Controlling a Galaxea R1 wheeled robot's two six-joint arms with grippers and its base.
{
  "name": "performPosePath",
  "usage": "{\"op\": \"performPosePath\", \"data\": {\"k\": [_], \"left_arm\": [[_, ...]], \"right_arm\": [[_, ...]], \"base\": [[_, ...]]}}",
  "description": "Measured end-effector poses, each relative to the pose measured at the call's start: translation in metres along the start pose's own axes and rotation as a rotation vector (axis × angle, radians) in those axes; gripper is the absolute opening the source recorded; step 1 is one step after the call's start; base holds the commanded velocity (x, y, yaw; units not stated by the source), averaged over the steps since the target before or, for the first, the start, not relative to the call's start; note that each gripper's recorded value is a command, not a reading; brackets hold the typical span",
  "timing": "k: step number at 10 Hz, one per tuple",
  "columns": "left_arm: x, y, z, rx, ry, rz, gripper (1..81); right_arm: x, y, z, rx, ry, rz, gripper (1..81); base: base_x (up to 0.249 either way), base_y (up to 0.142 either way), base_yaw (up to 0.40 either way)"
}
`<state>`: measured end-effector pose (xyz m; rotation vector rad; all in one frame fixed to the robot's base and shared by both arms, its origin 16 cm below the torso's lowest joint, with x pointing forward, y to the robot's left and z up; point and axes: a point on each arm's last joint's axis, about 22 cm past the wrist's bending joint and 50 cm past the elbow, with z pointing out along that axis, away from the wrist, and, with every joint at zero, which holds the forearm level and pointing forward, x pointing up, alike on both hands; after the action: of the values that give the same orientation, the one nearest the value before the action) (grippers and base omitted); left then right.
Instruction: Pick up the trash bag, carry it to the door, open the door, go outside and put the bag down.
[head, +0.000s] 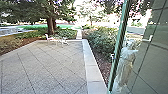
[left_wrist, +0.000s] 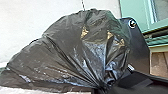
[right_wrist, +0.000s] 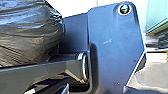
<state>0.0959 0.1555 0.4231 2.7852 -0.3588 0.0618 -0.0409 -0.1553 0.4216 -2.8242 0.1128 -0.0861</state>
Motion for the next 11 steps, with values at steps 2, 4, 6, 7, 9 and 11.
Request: {"op": "performPosePath", "data": {"k": [2, 4, 6, 7, 9, 11], "left_arm": [[-0.0059, 0.0072, 0.0016, -0.011, -0.008, -0.002, 1.0], [-0.0031, 0.0067, 0.0015, -0.011, -0.004, -0.001, 1.0], [-0.0035, 0.0067, 0.0015, -0.010, -0.005, -0.002, 1.0], [-0.0036, 0.0061, 0.0014, -0.009, -0.006, -0.001, 1.0], [-0.0037, 0.0059, 0.0014, -0.009, -0.006, -0.002, 1.0], [-0.0035, 0.0061, 0.0014, -0.010, -0.005, -0.002, 1.0]], "right_arm": [[-0.0024, -0.0168, 0.0029, 0.026, -0.008, 0.004, 81.1], [-0.0009, -0.0117, 0.0021, 0.017, -0.005, 0.000, 81.1], [-0.0018, -0.0151, 0.0027, 0.023, -0.007, 0.001, 81.1], [-0.0017, -0.0160, 0.0028, 0.024, -0.007, 0.002, 81.1], [-0.0017, -0.0164, 0.0029, 0.024, -0.007, 0.001, 81.1], [-0.0018, -0.0155, 0.0027, 0.023, -0.007, 0.000, 81.1]], "base": [[0.100, 0.000, 0.000], [0.100, 0.000, 0.000], [0.100, 0.000, 0.000], [0.100, 0.000, 0.000], [0.100, 0.000, 0.000], [0.100, 0.000, 0.000]]}}
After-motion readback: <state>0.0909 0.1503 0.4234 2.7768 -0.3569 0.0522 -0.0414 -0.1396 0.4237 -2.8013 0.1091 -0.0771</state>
